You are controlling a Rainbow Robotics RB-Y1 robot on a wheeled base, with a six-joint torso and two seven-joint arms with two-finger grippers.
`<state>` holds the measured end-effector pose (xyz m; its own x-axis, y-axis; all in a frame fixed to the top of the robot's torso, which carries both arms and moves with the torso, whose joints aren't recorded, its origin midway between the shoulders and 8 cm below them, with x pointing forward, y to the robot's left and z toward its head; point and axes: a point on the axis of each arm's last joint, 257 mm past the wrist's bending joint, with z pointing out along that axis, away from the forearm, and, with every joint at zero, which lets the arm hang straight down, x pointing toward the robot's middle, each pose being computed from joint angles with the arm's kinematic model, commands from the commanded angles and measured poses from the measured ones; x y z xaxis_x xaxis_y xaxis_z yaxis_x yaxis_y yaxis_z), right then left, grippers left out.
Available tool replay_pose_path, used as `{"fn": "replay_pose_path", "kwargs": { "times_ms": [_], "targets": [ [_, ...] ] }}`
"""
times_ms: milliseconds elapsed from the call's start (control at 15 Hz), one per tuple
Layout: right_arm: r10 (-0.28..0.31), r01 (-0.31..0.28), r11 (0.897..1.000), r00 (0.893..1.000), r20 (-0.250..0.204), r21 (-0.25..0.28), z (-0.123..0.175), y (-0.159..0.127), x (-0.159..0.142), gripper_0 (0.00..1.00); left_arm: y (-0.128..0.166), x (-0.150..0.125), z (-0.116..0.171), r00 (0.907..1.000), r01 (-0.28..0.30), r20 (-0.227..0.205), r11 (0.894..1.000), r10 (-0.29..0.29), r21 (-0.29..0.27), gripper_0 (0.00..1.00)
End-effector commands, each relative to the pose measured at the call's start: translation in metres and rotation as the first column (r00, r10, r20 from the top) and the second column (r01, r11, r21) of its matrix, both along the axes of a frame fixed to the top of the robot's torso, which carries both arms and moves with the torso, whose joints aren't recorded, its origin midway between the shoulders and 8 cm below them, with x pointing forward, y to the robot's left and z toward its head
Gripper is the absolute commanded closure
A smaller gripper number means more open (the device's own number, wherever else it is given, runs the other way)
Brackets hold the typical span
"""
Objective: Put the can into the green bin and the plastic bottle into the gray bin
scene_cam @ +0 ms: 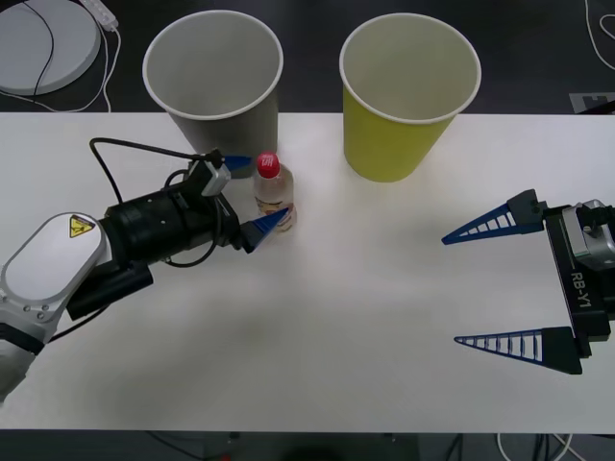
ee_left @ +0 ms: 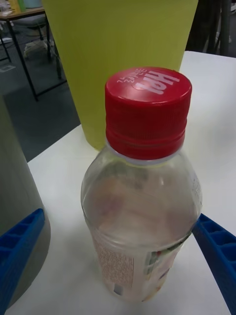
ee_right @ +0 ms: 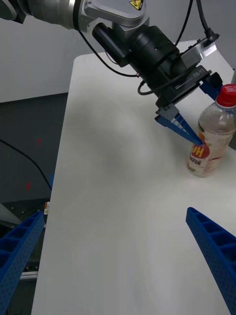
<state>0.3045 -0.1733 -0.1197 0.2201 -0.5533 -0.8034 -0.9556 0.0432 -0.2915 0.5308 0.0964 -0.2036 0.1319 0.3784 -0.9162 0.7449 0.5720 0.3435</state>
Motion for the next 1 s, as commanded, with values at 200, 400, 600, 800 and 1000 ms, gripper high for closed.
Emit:
{"fn": "replay_pose_path", "kwargs": {
  "times_ms": [200,400,600,800,1000],
  "targets": [
    [0.000,0.000,1.000,1.000,0.000,0.000,0.000,0.000,0.000,0.00,-0.013,0.005,-0.001,1.0000,0.000,-0.003,1.000,0.000,-0.005,0.00],
    [0.000,0.000,1.000,1.000,0.000,0.000,0.000,0.000,0.000,0.00,-0.018,0.006,-0.002,1.0000,0.000,-0.002,1.000,0.000,-0.001,0.00],
    [0.000,0.000,1.000,1.000,0.000,0.000,0.000,0.000,0.000,0.00,-0.022,0.005,-0.002,1.0000,0.002,-0.006,1.000,-0.002,-0.008,0.00],
    [0.000,0.000,1.000,1.000,0.000,0.000,0.000,0.000,0.000,0.00,-0.026,0.005,-0.001,1.0000,0.007,-0.005,1.000,-0.007,-0.012,0.00],
    [0.000,0.000,1.000,1.000,0.000,0.000,0.000,0.000,0.000,0.00,-0.029,0.004,-0.002,0.9999,0.012,-0.005,1.000,-0.012,-0.007,0.00]
  ]
}}
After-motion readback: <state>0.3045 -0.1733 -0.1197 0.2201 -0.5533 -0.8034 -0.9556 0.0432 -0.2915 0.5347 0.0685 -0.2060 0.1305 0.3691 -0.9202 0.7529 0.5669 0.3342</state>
